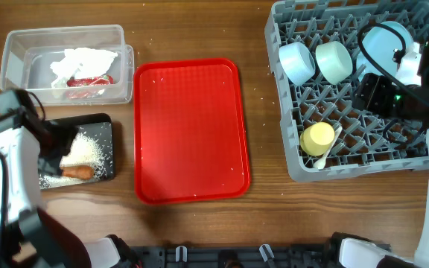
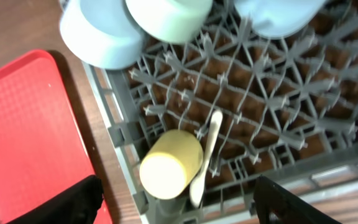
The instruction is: Sort waste into correct bins and load items into the dishwasher rack
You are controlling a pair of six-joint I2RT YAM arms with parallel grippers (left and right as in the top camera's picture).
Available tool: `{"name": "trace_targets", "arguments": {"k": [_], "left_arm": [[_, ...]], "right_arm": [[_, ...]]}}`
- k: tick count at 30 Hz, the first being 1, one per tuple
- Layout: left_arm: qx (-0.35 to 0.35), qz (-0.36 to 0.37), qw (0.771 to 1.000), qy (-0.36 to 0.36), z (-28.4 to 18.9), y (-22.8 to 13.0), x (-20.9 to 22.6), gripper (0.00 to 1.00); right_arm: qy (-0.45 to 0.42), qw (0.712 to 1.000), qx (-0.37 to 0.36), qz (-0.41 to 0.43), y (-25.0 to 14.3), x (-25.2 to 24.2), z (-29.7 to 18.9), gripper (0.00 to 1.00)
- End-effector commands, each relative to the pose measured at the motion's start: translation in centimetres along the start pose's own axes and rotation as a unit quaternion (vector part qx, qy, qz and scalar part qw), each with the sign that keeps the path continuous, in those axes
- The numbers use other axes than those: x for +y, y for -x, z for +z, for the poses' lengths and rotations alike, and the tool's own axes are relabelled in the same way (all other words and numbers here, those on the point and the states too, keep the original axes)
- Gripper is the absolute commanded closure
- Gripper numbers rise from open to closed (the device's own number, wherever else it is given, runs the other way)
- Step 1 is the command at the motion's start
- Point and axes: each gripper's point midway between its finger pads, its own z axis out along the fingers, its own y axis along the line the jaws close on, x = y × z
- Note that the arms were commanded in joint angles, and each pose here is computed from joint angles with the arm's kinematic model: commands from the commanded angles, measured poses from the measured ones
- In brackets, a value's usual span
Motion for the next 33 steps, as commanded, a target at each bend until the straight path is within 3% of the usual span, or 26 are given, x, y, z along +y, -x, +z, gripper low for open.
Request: {"name": "trace_targets", "arguments": {"k": [1,2,9,15,18,21,24,28,33], "left_arm": [[-0.052,0.044,0.995,-0.078,-6.4,0.7,-1.6,0.19],[-0.063,0.044,0.993,-0.089,-7.3,0.6,-1.6,0.0],[-0.085,0.043,0.989,-0.11,-9.0,0.6,-1.5,0.0],[-0.085,0.043,0.989,-0.11,-9.0,0.6,-1.5,0.0],[-0.085,0.043,0.989,-0.11,-9.0,0.6,-1.5,0.0],[-0.085,0.043,0.989,-0.11,-9.0,0.6,-1.5,0.0],[-0.085,0.043,0.989,-0.11,-9.0,0.6,-1.5,0.0],[-0.085,0.043,0.989,-0.11,-9.0,0.6,-1.5,0.0],[-0.085,0.043,0.989,-0.11,-9.0,0.6,-1.5,0.0]], "right_arm": [[0.013,0.993,-0.111,-0.048,1.2,1.2,-6.4,0.0],[0.016,0.988,-0.144,-0.056,1.2,1.5,-8.4,0.0],[0.03,0.945,-0.313,-0.093,-2.5,2.6,-19.0,0.0],[0.048,0.942,-0.325,-0.064,-7.3,2.4,-21.1,0.0],[0.044,0.954,-0.291,-0.058,-8.5,2.1,-20.0,0.0],[0.067,0.946,-0.318,-0.008,-5.9,2.3,-19.0,0.0],[0.123,0.908,-0.398,-0.04,-3.1,4.0,-16.2,0.0],[0.169,0.866,-0.454,-0.12,-5.1,5.6,-8.9,0.0],[0.193,0.834,-0.499,-0.131,-7.9,5.3,-1.0,0.0]]}}
